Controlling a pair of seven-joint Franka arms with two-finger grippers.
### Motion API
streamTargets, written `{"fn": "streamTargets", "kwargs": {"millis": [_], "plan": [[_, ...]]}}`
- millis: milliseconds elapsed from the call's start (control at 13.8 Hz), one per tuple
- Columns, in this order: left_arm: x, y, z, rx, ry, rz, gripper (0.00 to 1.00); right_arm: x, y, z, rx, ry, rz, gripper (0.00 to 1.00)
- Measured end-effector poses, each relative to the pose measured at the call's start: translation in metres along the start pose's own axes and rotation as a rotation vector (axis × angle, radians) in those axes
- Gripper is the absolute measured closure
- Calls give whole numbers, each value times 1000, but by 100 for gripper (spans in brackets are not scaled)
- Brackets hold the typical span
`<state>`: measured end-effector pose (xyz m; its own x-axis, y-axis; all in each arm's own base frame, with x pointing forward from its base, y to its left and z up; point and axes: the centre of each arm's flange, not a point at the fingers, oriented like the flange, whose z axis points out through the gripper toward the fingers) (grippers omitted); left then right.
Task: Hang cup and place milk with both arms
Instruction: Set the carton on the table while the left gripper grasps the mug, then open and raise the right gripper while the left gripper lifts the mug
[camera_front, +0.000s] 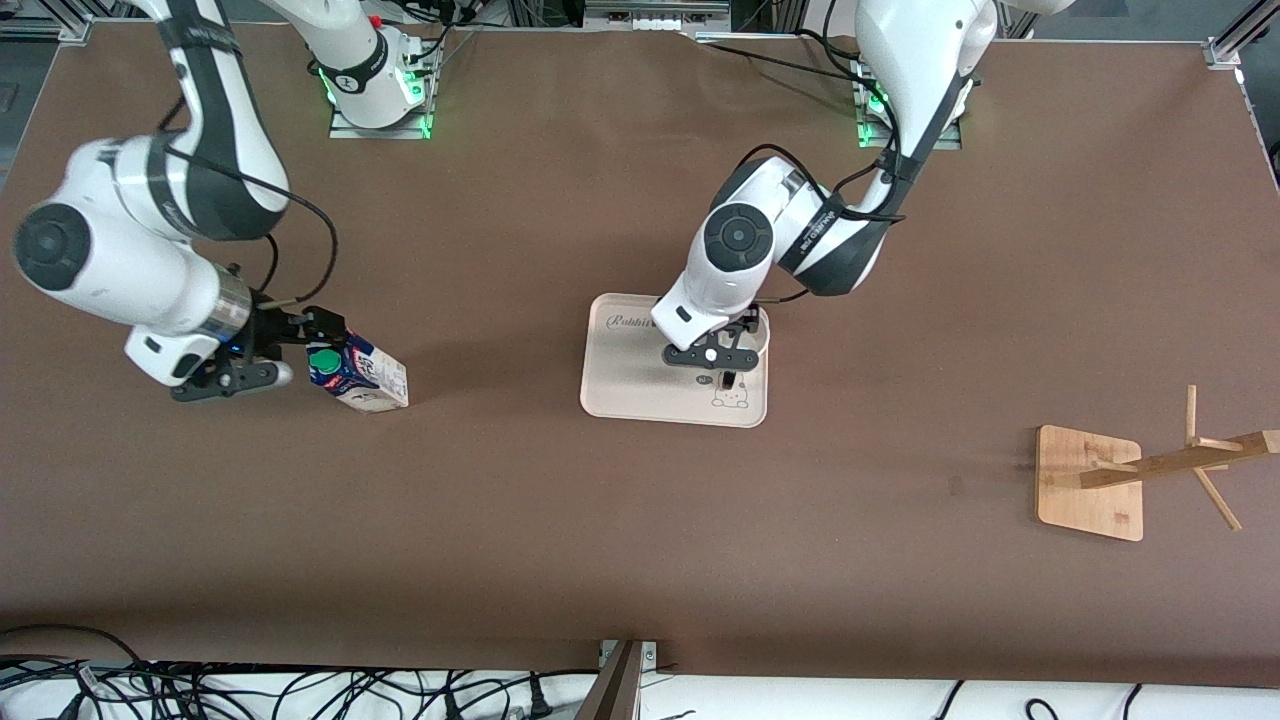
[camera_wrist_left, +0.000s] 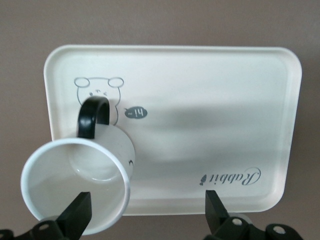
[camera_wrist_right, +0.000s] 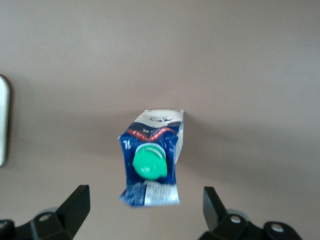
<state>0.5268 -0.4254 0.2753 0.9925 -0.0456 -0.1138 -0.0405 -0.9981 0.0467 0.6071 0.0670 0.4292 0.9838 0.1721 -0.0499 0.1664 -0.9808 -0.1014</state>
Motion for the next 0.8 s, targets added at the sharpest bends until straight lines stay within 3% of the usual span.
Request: {"fn": "streamTargets", "kwargs": {"millis": [145, 217, 435, 507, 652, 797], "plan": [[-6, 1, 10, 22, -10, 18, 4, -12, -2, -51, -5, 19, 11, 0], [-8, 0, 15, 46, -4, 36, 15, -21, -4, -76, -15, 27, 12, 0], [-9, -1, 27, 79, -4, 59, 30, -61, -8, -137, -35, 34, 18, 0], [-10, 0, 29, 84, -6, 63, 42, -73, -9, -151, -46, 33, 18, 0], [-10, 0, 32, 121, 19, 100, 47, -85, -8, -164, -58, 42, 20, 0], [-11, 1, 35, 150, 36, 127, 67, -83, -9, -162, -66, 36, 17, 0]]}}
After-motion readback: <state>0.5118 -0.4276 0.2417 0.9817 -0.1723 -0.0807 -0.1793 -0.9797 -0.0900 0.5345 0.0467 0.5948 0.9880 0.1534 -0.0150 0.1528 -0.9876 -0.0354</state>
